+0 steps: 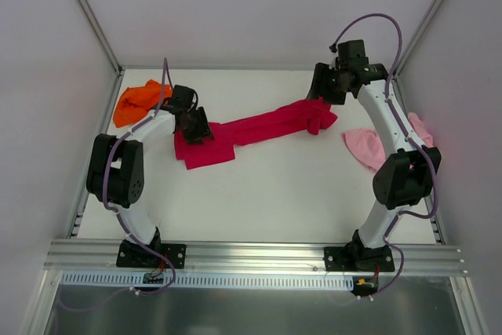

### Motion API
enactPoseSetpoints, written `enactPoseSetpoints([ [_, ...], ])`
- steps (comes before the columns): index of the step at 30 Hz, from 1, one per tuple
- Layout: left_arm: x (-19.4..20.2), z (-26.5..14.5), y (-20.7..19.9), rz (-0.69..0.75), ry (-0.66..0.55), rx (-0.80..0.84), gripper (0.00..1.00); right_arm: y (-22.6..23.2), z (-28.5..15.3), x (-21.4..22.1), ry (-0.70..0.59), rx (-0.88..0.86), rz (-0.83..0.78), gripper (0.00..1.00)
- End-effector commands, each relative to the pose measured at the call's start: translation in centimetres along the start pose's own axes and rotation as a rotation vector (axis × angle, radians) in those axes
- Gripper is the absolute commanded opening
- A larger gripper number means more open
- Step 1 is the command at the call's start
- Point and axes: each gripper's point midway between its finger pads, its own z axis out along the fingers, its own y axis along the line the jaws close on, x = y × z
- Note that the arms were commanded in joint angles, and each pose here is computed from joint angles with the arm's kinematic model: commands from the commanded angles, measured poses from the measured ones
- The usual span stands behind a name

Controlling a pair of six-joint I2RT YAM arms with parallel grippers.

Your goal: Fold and stack the t-shirts

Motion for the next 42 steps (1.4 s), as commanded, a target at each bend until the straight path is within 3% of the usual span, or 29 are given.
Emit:
enactPoseSetpoints([
  [1, 1.2, 1.0, -0.7, 0.044, 0.029, 0.011, 0.44, 1.1, -1.2, 2.6, 0.082, -0.082, -0.008, 0.57],
  [11, 3.2, 2.3, 0.9, 0.044, 0.064, -0.070, 0.41, 3.3, 0.6, 7.0, 0.269, -0.269, 0.038, 0.60],
  [20, 3.6, 0.8, 2.3, 0.048, 0.038, -0.127, 0.39, 1.1, 6.0, 9.2, 0.436, -0.172, 0.093, 0.62],
  [23, 3.6, 0.2, 2.6, 0.053, 0.028, -0.139, 0.39, 0.5, 7.3, 8.6, 0.437, -0.135, 0.090, 0.64],
  [29, 4.1, -0.3, 3.3, 0.061, 0.039, -0.167, 0.39, 0.3, 11.8, 6.1, 0.333, -0.139, 0.083, 0.64],
  [37, 4.6, -1.0, 3.9, 0.073, 0.049, -0.192, 0.39, -1.3, 13.4, 1.0, 0.209, -0.026, 0.030, 0.64],
  [42, 4.9, -1.5, 4.3, 0.083, 0.060, -0.204, 0.39, -1.9, 13.0, -3.1, 0.005, 0.034, -0.005, 0.63],
])
